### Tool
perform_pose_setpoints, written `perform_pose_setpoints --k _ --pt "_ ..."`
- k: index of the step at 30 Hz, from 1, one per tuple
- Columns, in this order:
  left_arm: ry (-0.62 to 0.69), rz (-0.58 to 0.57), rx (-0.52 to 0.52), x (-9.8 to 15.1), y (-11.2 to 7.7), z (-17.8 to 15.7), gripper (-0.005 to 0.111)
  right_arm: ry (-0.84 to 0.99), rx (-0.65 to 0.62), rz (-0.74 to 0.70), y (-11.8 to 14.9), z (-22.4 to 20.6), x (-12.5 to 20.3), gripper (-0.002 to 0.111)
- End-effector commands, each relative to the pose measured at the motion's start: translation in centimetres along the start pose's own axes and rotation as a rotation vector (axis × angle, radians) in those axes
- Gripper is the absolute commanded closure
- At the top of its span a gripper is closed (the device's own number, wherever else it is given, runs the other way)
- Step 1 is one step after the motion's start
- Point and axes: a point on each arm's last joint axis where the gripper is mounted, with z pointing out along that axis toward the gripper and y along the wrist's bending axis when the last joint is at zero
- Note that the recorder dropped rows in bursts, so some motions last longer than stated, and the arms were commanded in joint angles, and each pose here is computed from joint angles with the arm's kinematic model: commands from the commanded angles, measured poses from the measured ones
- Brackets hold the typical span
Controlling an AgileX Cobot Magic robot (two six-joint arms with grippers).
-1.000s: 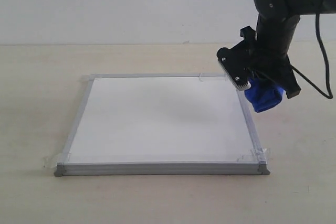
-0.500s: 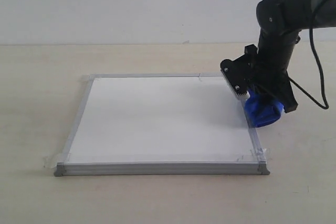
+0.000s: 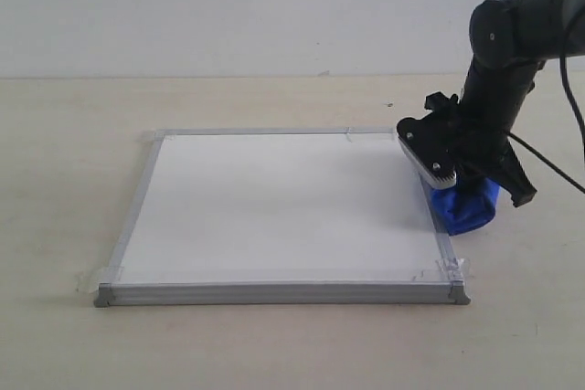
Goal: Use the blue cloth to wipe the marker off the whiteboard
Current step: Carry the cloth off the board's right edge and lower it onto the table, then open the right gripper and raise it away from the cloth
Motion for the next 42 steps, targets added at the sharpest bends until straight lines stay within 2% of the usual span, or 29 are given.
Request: perform_pose_setpoints --k 1,15,18,22,25,32,37,42 --pt "-0.015 0.0 -0.001 -0.2 0.0 0.0 0.102 0.001 0.03 -0.014 0.7 0.9 0.1 0.108" --pt "-0.013 0.0 -0.001 -0.2 0.0 0.0 0.102 0.003 0.079 0.063 0.3 1.0 0.1 0.106" --pt "-0.015 0.0 -0.001 -0.2 0.0 0.0 0.102 0.003 0.085 0.079 0.3 1.0 0.1 0.092" --pt "-0.015 0.0 -0.001 -0.2 0.0 0.0 0.102 -0.001 0.113 0.191 0.0 1.0 0.1 0.06" --pt "-0.015 0.0 -0.001 -0.2 0.0 0.0 0.102 -0.004 0.116 0.252 0.0 1.0 0.1 0.044" --pt "-0.015 0.0 -0.001 -0.2 0.0 0.0 0.102 0.01 0.104 0.225 0.3 -0.5 0.3 0.034" --pt "-0.015 0.0 -0.001 -0.2 0.0 0.0 0.102 0.012 0.205 0.237 0.2 -4.5 0.5 0.023" --pt "-0.015 0.0 -0.001 -0.2 0.0 0.0 0.102 0.003 0.309 0.285 0.5 -8.9 0.6 0.022"
